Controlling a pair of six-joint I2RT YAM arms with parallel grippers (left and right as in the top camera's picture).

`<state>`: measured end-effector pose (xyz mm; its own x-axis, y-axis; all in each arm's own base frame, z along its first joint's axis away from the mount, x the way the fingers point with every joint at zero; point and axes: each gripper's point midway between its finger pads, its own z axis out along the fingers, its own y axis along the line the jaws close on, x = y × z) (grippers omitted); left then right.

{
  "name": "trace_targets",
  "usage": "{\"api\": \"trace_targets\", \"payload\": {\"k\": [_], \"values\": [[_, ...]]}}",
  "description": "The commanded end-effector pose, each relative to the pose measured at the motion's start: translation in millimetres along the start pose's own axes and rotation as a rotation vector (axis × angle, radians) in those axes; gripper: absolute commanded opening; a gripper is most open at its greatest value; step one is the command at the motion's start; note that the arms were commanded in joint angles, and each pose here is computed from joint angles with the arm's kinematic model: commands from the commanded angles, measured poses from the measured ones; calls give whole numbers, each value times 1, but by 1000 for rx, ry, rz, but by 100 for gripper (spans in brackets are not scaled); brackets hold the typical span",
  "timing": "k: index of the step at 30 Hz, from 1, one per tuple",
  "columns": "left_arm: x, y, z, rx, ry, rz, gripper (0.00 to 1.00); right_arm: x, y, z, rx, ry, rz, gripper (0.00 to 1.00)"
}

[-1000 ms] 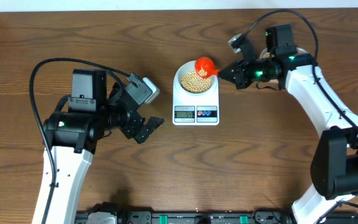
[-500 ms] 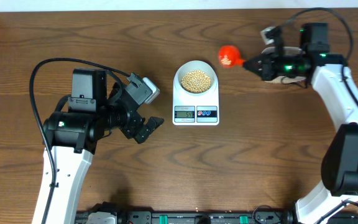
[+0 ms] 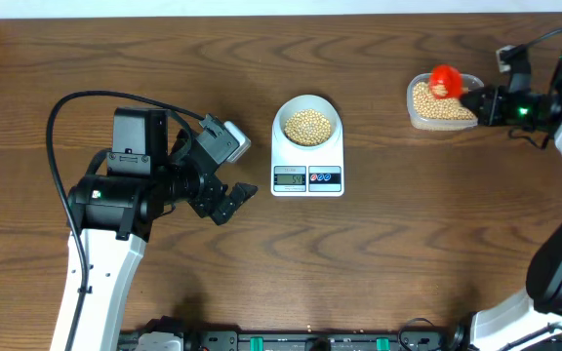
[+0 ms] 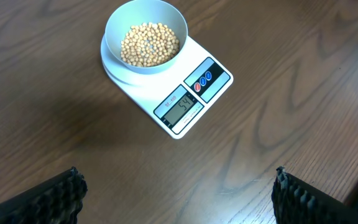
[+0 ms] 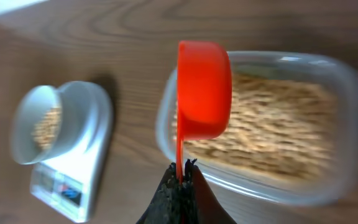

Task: Scoop item into bowl and weigh 50g on scale
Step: 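Move the red scoop with the right gripper back to the tub, then scoop soybeans from the tub and carry them over the bowl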

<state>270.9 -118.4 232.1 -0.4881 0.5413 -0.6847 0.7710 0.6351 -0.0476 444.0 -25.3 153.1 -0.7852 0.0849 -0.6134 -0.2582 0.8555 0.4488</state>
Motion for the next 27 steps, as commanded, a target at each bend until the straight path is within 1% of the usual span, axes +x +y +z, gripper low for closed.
{"api": "trace_targets", "payload": {"k": [1,3,14,19,24,26,27], "values": [[-10,0,-7,-1,-27,4,98,-11,-11,-26,221,-5,-155,1],[-10,0,-7,-1,-27,4,98,-12,-14,-31,300,11,-198,1],[-10,0,-7,-1,-27,4,98,-1,-18,-26,599,180,-374,1],[-10,0,-7,-1,-27,4,98,-5,-22,-31,740,212,-426,1],[-10,0,-7,-1,-27,4,98,-13,-8,-26,736,192,-481,1],[-10,0,-7,-1,-27,4,98,-15,11,-15,647,162,-503,1],[-10,0,-7,-1,-27,4,98,-15,27,-4,555,140,-515,1]]}}
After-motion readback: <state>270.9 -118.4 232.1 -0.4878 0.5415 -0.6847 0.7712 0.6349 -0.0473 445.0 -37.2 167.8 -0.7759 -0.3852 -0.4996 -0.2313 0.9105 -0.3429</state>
